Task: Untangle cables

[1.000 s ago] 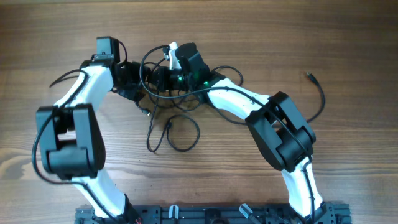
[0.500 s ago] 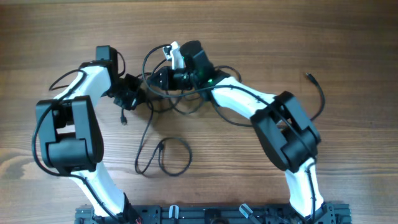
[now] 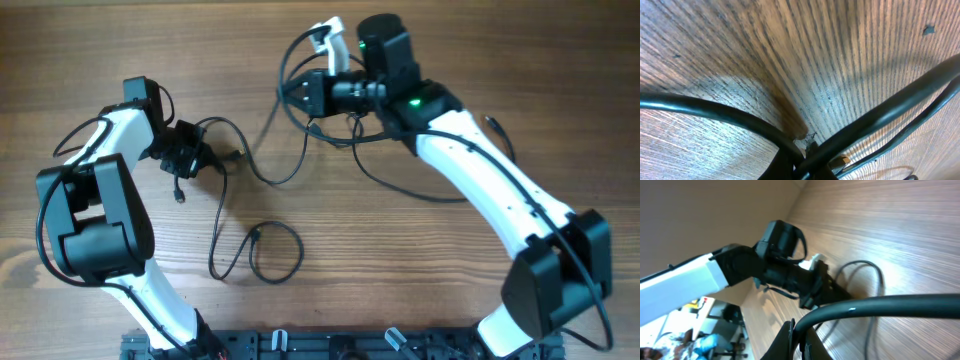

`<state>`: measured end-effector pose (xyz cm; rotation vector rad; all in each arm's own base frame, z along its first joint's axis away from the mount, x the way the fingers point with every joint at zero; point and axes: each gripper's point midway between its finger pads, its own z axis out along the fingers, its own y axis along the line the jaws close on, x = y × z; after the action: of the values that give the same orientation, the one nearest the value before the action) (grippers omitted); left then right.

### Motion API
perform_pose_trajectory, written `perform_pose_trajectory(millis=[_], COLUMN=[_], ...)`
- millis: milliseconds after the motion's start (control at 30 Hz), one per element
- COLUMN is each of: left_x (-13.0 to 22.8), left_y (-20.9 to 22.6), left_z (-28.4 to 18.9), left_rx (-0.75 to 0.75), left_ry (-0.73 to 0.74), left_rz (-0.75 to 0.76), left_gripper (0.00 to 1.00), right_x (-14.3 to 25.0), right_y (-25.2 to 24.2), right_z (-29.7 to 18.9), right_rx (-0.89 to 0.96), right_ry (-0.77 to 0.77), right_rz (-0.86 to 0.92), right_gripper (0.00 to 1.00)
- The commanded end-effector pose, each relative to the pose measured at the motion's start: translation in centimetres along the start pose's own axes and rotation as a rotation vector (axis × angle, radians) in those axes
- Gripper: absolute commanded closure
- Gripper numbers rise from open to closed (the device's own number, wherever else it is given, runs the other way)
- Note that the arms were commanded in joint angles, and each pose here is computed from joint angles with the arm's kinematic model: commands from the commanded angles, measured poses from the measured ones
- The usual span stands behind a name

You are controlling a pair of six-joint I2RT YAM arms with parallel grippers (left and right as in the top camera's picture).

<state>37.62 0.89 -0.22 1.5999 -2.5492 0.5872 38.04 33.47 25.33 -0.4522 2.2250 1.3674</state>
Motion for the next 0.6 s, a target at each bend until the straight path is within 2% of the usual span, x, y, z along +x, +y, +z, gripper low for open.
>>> perform_pose_trajectory(millis=[0,167,300,333,367,400,567], left_x=[-1.3,-1.4,-1.4,-1.4,-1.4,-1.4,-1.4], left_y=[1.5,1.5,1.4,1.4,1.4,1.4,1.4], left_z=[0.3,0.3,0.3,0.3,0.3,0.3,0.3], left_rx=[-0.061,-0.059,-0.056,-0.056,-0.056,-0.056,-0.056], left_ry=[-0.056,-0.059,-0.061,-0.061,-0.061,-0.061,-0.061], left_rz=[0.008,0.010,0.010,0.010,0.011,0.011,0.011], left_gripper=[0.96,0.95,0.92,0.92,0.92,0.92,0.92], right_x=[-1.5,-1.8,-1.6,-1.3,-0.3,0.4,4.1], right_y=[0.8,-2.0,-6.5,-8.0,-12.0,-13.6,-18.0], right_z=[-3.3,-6.8,-9.8,-10.7,-13.5,-14.8,-20.2], right_rx=[0.022,0.131,0.288,0.353,0.538,0.623,0.930], right_ry=[-0.043,-0.060,-0.069,-0.068,-0.064,-0.059,0.014], right_rz=[-0.106,-0.030,0.076,0.099,0.166,0.203,0.333], right_gripper=[0.96,0.96,0.96,0.96,0.96,0.96,0.96])
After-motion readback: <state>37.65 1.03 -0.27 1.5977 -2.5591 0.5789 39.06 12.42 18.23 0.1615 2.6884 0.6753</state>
